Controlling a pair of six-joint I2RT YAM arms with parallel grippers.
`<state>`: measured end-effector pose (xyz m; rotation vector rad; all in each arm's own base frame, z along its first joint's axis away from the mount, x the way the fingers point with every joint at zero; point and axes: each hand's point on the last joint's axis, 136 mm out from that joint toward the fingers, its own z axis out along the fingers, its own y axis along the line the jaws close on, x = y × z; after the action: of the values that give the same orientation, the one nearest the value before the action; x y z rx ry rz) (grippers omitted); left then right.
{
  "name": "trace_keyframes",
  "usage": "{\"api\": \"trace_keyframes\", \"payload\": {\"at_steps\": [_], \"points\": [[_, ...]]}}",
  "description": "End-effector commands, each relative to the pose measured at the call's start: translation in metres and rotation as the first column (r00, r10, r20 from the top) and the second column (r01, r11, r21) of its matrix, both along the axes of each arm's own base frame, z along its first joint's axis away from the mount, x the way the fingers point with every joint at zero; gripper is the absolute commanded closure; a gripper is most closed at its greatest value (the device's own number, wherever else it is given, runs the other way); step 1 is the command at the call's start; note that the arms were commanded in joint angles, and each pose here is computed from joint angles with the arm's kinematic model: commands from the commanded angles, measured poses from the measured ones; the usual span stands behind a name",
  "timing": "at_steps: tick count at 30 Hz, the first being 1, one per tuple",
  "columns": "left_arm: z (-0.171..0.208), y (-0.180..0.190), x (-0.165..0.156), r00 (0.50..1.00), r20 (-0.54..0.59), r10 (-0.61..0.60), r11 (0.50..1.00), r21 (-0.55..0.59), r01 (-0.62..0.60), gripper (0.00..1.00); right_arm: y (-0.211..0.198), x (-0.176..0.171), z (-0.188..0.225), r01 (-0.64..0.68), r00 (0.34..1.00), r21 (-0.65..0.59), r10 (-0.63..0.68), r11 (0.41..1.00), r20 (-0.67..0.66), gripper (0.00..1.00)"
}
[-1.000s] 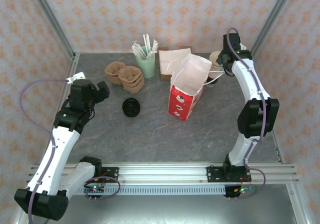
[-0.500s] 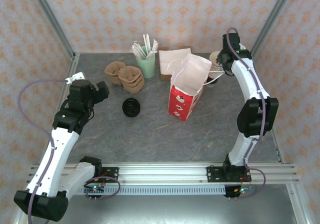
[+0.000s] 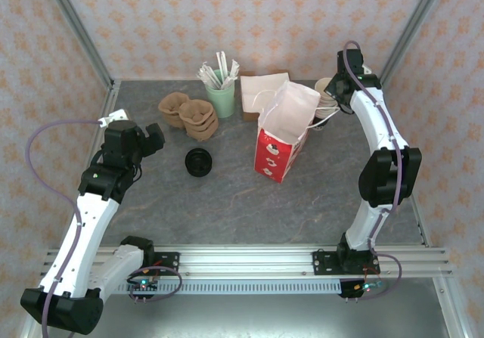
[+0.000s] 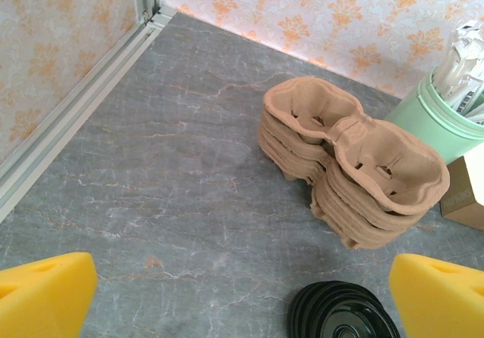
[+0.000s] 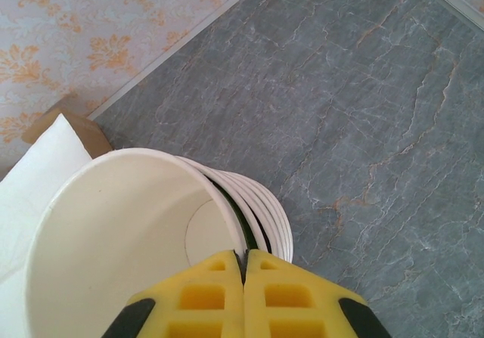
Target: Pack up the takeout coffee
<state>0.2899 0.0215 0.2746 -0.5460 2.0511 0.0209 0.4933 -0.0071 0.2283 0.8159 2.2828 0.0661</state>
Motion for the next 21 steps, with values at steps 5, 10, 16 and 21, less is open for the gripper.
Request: {"api": "trace_keyframes", "payload": {"at_steps": [5,10,16,21], "points": [[0.019,0.002,-0.007,1.000,0.028,0.004,1.000,0.018,-0.004,0.00,-0.005,-0.009,0.054,0.014,0.993,-0.006,-0.014,1.000,0.116,0.98],[0.021,0.002,-0.007,0.999,0.033,0.000,1.000,0.015,-0.001,0.00,-0.006,-0.018,0.076,0.018,0.987,-0.001,-0.018,1.000,0.163,1.00],[0.025,0.001,-0.008,0.999,0.044,-0.002,1.000,0.006,0.002,0.00,-0.009,-0.030,0.097,0.033,0.976,-0.007,-0.030,0.999,0.214,1.00],[0.029,0.001,-0.009,0.999,0.054,0.002,1.000,0.005,-0.002,0.00,-0.011,-0.040,0.109,0.037,0.972,-0.012,-0.033,0.999,0.235,1.00]]}}
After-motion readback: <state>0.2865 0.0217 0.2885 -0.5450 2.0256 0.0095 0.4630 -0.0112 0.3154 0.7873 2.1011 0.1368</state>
